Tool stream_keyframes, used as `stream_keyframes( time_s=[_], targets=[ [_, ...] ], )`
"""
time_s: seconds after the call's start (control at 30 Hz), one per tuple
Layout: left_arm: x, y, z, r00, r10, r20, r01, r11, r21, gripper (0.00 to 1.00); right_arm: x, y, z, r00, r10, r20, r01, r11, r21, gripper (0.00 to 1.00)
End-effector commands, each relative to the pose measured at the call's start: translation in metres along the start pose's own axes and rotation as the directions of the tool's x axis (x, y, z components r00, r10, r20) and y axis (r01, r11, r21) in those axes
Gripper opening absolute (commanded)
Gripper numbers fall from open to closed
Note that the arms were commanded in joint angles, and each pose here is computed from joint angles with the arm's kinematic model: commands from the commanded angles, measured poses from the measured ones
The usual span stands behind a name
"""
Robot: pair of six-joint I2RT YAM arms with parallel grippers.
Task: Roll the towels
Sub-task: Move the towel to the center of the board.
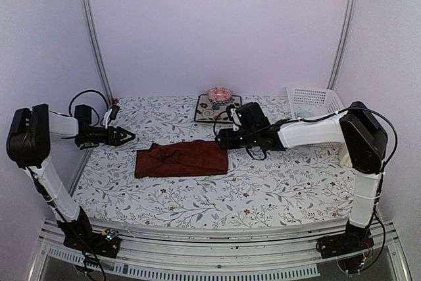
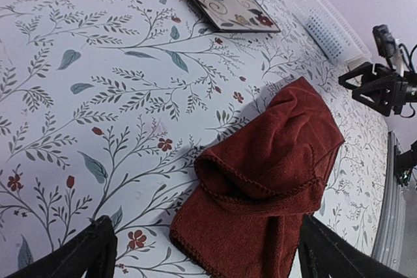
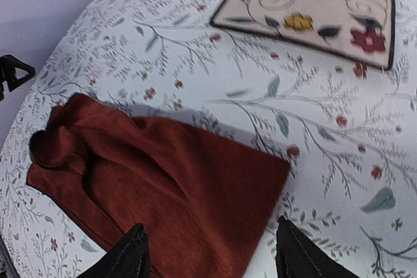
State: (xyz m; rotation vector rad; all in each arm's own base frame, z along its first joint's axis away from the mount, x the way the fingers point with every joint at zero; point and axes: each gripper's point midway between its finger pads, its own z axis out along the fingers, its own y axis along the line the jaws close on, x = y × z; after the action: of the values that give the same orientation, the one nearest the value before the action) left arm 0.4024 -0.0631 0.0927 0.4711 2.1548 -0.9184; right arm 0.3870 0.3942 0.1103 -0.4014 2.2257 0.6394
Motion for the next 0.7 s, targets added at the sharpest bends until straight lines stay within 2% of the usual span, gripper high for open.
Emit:
stream_keyframes(
  time_s=[0.0,0.27,0.57,0.67],
  targets=[
    [-0.004,-0.007,0.0,0.999,0.049,0.008,-0.049,0.999,-0.003,0.97,0.037,-0.024,0.004,0.973,0.191,-0.13,-0.195,0.981,-0.012,0.65],
    [-0.006,-0.012,-0.003,0.998,0.068,0.017,-0.068,0.998,-0.006,0.97,0.065,-0.039,0.027,0.943,0.257,-0.211,-0.266,0.964,-0.013,0.62],
    [-0.008,-0.014,-0.004,0.997,0.072,0.022,-0.072,0.997,-0.002,0.97,0.081,-0.028,0.041,0.919,0.276,-0.282,-0.308,0.948,-0.078,0.53],
    [-0.009,-0.016,-0.005,0.997,0.077,0.026,-0.077,0.997,0.001,0.97,0.086,-0.025,0.041,0.91,0.281,-0.304,-0.322,0.942,-0.093,0.45]
  ],
)
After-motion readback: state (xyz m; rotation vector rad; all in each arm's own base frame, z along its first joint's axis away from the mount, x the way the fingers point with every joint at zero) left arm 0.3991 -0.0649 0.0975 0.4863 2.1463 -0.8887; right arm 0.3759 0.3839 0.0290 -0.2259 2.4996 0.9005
